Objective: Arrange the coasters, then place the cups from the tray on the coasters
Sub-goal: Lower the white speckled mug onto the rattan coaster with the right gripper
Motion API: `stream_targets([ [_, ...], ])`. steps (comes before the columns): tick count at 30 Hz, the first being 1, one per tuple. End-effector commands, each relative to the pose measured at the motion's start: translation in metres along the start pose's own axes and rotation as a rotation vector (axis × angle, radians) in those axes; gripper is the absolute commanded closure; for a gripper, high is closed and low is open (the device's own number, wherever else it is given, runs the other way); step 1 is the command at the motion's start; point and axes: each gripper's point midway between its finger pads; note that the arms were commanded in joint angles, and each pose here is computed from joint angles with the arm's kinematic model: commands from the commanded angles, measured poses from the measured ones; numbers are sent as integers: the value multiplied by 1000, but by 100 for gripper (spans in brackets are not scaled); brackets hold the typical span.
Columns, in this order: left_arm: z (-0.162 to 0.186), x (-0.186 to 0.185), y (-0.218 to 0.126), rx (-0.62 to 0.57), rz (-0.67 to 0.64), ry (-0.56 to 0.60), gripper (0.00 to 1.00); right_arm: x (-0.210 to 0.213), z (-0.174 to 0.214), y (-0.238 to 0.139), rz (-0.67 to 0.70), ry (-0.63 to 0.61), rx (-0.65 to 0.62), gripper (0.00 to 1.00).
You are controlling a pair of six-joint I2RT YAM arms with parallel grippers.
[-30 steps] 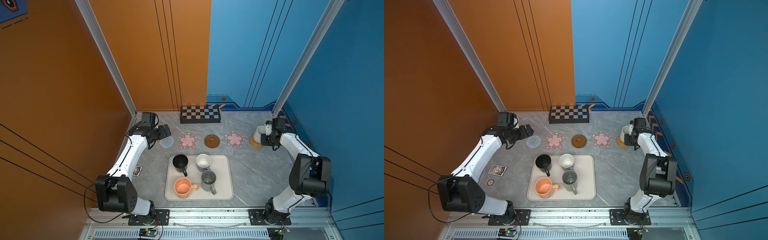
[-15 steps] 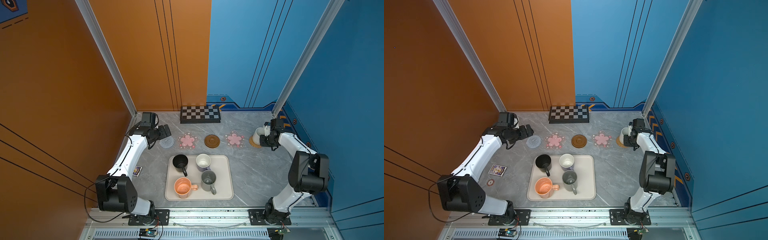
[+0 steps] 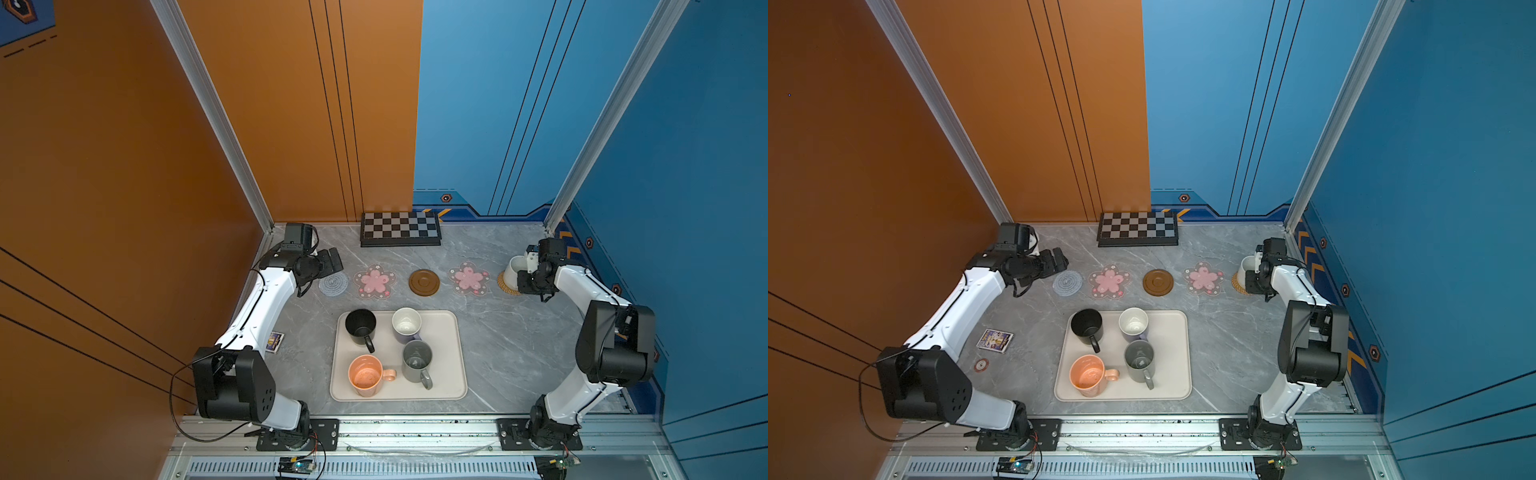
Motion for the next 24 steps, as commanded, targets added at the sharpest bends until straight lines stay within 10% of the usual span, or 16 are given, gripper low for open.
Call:
stream_targets([
  [1, -3, -6, -2, 5, 13, -2, 2, -3, -3, 2, 34, 16, -3, 87],
  [24, 2, -15, -8, 6, 43, 13, 2, -4, 24, -8, 51, 45, 48, 65],
])
Point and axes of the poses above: each gripper's point midway between its finger pads, its own y axis out along the fingers, its own x axis along the line the jaws close on, z = x × y
